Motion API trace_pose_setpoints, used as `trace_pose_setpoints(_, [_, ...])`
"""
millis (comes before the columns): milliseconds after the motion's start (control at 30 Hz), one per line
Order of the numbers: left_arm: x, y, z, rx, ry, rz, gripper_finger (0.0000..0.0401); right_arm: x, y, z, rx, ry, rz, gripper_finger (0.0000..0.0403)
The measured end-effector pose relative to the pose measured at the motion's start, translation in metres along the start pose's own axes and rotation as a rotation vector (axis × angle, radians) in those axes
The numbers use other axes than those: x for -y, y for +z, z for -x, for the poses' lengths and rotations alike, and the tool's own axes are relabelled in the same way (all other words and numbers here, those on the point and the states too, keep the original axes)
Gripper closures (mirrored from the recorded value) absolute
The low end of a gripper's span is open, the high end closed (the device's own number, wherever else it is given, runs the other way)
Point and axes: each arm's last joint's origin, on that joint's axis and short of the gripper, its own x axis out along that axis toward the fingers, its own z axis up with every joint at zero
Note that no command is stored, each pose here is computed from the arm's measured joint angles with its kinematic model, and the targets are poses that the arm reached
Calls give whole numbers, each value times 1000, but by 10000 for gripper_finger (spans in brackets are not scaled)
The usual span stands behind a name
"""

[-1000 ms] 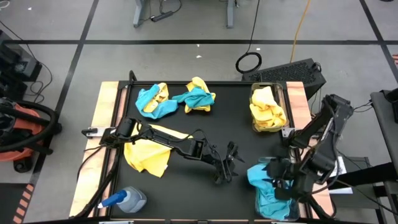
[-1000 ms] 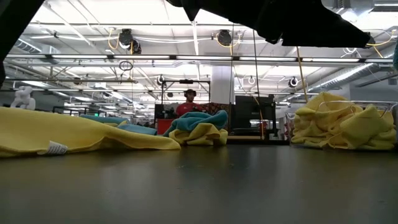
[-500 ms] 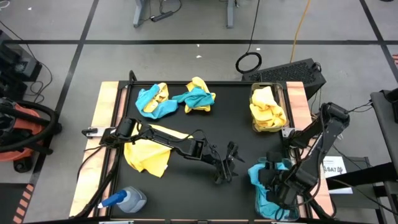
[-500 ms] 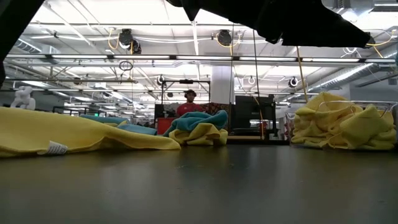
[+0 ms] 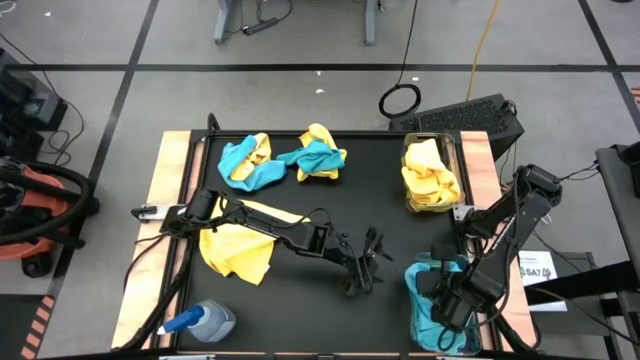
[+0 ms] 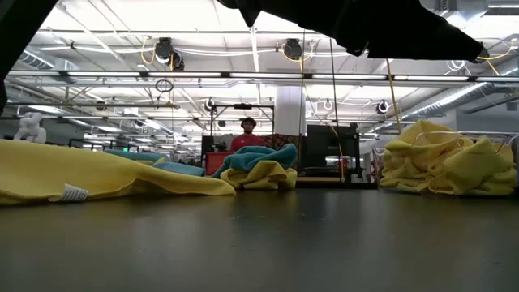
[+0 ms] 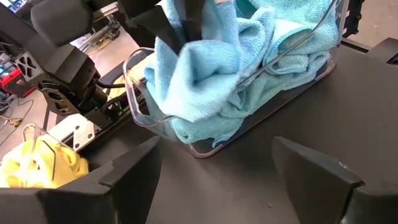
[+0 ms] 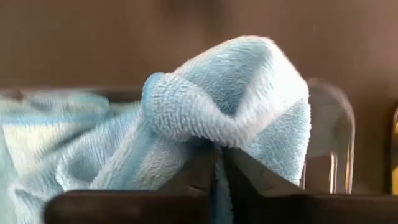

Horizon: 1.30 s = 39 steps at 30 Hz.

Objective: Sort microfiber towel by color & place in baskets
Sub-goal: Put the blue towel into the bottom transparent bin

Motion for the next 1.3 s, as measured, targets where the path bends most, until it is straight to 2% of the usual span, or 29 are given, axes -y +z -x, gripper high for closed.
trace_pose_setpoints(200, [0, 0, 0, 0, 0, -1, 92, 3, -6, -9, -65, -14, -37, 396])
trace_pose_setpoints(533, [3, -5, 0, -47, -27, 0, 92, 6, -24, -59, -82, 45, -83, 392])
trace_pose_setpoints(800, [4, -6, 0, -65, -37, 0, 92, 6, -23, -56, -92, 68, -65, 388])
trace_pose_setpoints(900, [4, -6, 0, -67, -35, 0, 92, 5, -20, -46, -81, 98, -64, 369])
trace_pose_setpoints(1033, [3, -8, 0, -88, -24, -6, 92, 5, -15, -28, -71, 116, -78, 324])
trace_pose_setpoints(1300, [3, -14, 4, -225, 51, -45, 92, 6, -2, 16, -55, 106, -82, 234])
